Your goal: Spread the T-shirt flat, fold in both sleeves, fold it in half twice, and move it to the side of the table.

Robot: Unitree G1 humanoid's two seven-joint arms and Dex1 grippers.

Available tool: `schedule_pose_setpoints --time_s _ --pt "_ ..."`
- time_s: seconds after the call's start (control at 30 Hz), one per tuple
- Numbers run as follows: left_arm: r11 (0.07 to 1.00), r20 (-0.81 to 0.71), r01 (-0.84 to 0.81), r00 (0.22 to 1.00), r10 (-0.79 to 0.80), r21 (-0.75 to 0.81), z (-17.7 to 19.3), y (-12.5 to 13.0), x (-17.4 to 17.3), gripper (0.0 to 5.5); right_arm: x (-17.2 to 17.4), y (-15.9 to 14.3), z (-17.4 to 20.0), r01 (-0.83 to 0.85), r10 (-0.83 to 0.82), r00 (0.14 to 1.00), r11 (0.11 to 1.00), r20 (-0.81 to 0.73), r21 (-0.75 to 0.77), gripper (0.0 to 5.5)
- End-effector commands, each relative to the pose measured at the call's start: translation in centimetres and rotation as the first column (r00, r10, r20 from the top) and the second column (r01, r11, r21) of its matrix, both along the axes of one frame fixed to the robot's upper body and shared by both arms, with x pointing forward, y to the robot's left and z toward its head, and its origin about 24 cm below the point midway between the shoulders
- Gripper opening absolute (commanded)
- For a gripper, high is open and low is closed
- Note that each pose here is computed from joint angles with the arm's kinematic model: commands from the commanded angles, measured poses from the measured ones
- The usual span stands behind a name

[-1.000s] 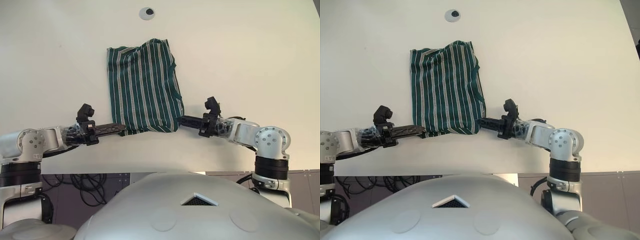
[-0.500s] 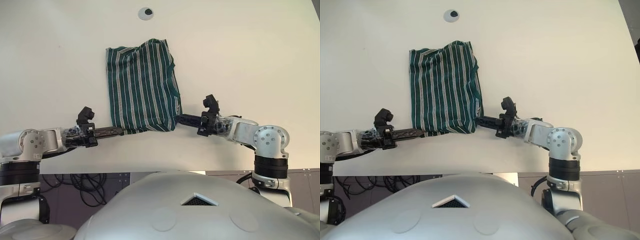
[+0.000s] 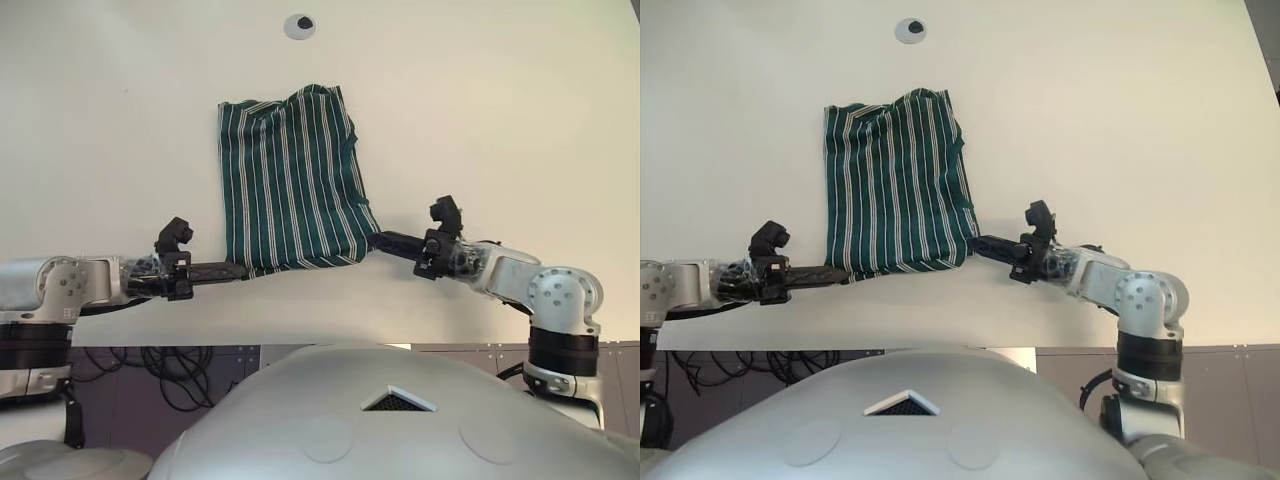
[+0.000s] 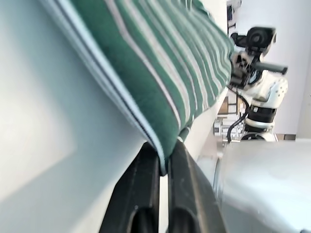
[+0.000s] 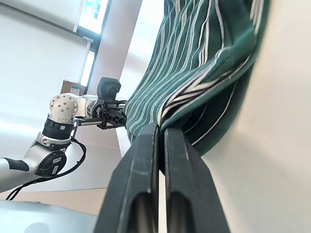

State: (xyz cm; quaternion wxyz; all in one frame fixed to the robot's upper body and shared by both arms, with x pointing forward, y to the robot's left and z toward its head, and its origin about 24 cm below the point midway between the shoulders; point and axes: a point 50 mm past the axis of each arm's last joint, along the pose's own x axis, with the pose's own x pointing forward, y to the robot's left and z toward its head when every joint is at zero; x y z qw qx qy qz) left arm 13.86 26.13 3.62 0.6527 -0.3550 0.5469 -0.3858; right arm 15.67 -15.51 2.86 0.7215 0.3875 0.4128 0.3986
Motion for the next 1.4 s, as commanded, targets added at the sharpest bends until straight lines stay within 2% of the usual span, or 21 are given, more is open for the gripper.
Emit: schedule_pose_setpoints --time_s 0.03,0.3,0.67,0.83,0.97,1.13,1.3,1.4 --pt "0.998 -0.057 0.009 0.998 -0.005 0.055 -0.2 0.7 -1.1 0.01 -3.1 -1.5 -2.1 -0.009 -0.019 0.983 0.988 -0.182 -0.156 0.00" --pt "0.996 0.044 0.092 0.995 -0.092 0.006 2.1 -1.2 0.7 0.01 -1.5 -0.7 -0.2 -0.074 0.064 0.993 0.992 -0.099 -0.102 0.00" --pt "0.978 0.227 0.198 0.952 -0.207 0.063 6.3 -1.6 8.2 0.01 7.3 -0.2 5.8 -0.210 0.217 0.969 0.976 0.119 -0.063 0.00" --pt "0.987 0.328 0.156 0.930 -0.164 0.050 8.2 -1.4 12.4 0.01 12.2 1.1 7.9 -0.265 0.274 0.942 0.962 0.192 -0.072 0.00" --pt "0.988 0.351 0.150 0.923 -0.156 0.043 8.3 -1.8 14.1 0.01 15.0 2.5 8.6 -0.293 0.300 0.925 0.954 0.232 -0.063 0.00" --pt "0.994 0.355 0.090 0.929 -0.104 0.056 7.5 -0.8 15.2 0.01 17.8 3.4 8.7 -0.270 0.277 0.920 0.961 0.277 -0.064 0.00" --pt "0.999 0.383 0.022 0.923 -0.031 0.026 7.7 0.3 15.8 0.01 19.6 5.8 9.8 -0.305 0.310 0.884 0.950 0.351 -0.070 0.00" --pt "0.999 0.379 -0.011 0.926 -0.008 0.048 6.9 0.5 16.2 0.01 20.2 5.9 8.1 -0.255 0.280 0.898 0.960 0.341 -0.117 0.00"
